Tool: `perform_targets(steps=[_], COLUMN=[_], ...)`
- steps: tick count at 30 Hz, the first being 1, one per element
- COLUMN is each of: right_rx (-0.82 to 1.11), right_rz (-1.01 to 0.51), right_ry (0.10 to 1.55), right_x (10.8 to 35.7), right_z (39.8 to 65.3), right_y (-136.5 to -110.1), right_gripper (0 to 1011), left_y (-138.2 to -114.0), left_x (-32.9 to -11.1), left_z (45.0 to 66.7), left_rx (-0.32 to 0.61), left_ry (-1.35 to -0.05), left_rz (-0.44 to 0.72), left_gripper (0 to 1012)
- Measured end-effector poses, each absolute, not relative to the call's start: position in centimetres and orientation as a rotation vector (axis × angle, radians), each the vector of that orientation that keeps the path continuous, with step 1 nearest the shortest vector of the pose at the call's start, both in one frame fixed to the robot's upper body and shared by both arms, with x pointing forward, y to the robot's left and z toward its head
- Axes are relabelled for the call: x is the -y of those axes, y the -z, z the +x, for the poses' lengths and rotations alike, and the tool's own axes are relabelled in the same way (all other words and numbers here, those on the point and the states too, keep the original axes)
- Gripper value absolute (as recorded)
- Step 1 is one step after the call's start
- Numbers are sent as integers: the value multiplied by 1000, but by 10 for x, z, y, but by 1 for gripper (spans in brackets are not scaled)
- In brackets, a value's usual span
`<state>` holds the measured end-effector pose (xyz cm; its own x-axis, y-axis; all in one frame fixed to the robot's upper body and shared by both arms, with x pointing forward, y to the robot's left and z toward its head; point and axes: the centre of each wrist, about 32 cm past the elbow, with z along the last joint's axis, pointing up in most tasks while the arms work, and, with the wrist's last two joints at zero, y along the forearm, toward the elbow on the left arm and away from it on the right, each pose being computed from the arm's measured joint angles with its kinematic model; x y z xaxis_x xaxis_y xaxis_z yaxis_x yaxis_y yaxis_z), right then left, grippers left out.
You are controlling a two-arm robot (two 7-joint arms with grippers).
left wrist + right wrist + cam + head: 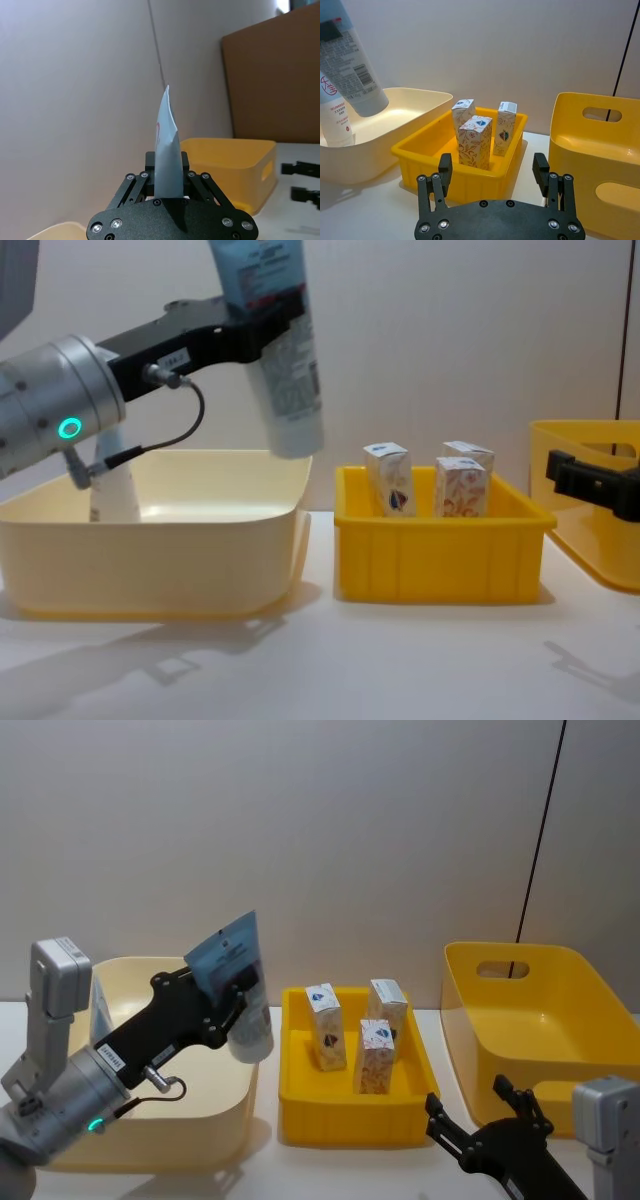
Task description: Bimanual collaborative sorting of washing and personal care products
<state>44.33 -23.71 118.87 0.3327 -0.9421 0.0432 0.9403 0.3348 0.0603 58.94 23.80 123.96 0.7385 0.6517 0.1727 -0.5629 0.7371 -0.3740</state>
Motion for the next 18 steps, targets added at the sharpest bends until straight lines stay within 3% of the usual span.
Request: perform_targets(steps=[18], right_rx=[75], right_rz=[26], right_ry=[1229], right_x=[237], right_z=[443], right_y=[-1189], right_gripper=[1001], left_y=[-1243], left_x=[-214], left_z=[596], left_rx=[216], left_ry=[-425], left_rz=[-364], left_gripper=[249])
